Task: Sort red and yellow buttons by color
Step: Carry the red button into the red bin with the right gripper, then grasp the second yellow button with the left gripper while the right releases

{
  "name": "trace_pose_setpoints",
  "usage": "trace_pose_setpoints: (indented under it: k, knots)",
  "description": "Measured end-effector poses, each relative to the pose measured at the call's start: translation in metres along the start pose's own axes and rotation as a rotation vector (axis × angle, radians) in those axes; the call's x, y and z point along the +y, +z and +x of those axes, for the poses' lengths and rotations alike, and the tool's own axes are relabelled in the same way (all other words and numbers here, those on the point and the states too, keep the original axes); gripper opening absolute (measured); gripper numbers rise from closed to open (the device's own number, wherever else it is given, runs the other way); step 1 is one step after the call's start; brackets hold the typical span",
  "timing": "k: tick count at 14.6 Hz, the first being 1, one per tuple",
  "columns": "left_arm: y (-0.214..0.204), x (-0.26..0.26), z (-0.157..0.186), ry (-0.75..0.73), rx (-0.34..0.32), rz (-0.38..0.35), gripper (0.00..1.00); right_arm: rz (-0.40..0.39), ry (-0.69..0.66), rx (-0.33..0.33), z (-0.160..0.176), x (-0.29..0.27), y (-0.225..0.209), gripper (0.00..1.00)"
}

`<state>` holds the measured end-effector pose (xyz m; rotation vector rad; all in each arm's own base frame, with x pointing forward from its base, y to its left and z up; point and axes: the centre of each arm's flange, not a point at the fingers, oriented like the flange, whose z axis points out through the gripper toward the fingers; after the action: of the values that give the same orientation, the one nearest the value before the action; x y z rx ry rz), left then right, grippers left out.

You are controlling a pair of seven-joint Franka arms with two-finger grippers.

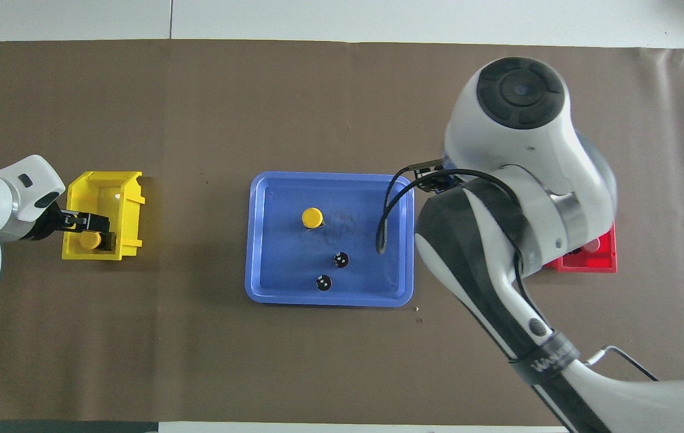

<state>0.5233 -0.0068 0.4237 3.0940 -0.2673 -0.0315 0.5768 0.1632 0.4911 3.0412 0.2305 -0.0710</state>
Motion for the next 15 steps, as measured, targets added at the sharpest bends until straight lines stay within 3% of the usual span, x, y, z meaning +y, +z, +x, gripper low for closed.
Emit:
trace_pose_setpoints:
  k: [1,4,6,10,15]
  knots:
    - [-0.029,0.001,0.005,0.0,-0.014,-0.004,1.0,0.002,-0.024,-0.009,-0.011,0.052,0.001,0.41]
    - [-0.118,0.004,0.014,-0.023,0.04,0.001,1.0,0.008,-0.09,0.02,-0.035,0.161,0.027,0.41]
    - [-0.143,0.027,0.018,-0.085,0.082,0.002,1.0,0.004,-0.124,0.049,-0.044,0.19,0.056,0.41]
    - [-0.112,0.184,0.029,-0.124,0.075,-0.013,1.0,0.001,-0.143,0.068,-0.057,0.197,0.089,0.41]
    - [0.01,0.34,0.045,-0.184,0.059,-0.007,1.0,0.021,-0.13,0.1,-0.068,0.194,0.118,0.41]
